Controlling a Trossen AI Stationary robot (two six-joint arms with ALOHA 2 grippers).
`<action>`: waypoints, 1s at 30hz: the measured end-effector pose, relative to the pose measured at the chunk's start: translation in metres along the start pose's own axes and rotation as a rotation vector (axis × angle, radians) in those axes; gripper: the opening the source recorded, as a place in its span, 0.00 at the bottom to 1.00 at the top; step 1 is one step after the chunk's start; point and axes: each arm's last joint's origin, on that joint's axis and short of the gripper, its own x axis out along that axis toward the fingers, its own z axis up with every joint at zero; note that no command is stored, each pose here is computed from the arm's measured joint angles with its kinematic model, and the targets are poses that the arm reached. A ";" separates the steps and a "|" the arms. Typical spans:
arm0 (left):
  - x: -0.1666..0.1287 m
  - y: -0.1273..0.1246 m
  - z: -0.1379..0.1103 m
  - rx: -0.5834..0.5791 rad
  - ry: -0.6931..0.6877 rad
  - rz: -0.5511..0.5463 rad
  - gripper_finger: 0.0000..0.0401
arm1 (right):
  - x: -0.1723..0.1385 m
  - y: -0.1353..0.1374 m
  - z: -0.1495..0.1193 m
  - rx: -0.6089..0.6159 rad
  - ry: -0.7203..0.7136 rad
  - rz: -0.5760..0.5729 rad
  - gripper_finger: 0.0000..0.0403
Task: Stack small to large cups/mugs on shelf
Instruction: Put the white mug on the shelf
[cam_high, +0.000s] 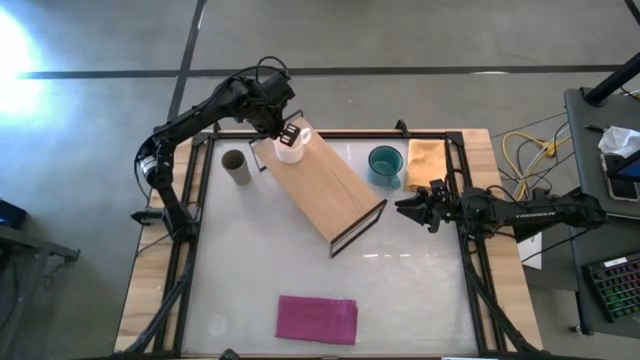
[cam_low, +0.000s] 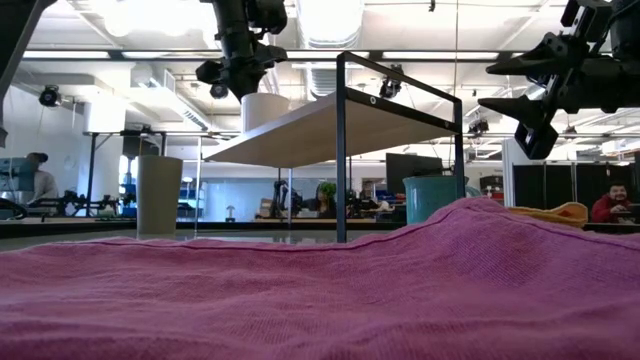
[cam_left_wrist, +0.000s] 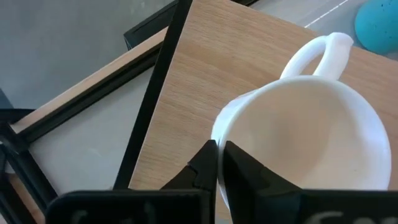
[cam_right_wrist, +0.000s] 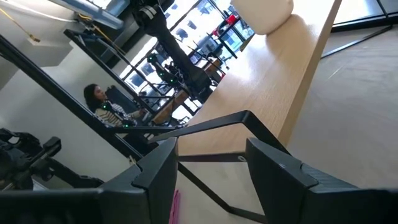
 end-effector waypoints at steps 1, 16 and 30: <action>0.000 0.000 0.000 0.001 0.000 0.000 0.01 | 0.000 0.000 0.000 0.000 0.000 0.000 0.45; -0.012 -0.001 -0.003 0.024 -0.053 0.009 0.09 | 0.000 0.000 0.000 -0.003 0.000 0.001 0.45; -0.038 0.000 -0.013 0.005 -0.110 -0.058 0.42 | 0.000 0.000 0.000 -0.060 0.000 0.000 0.45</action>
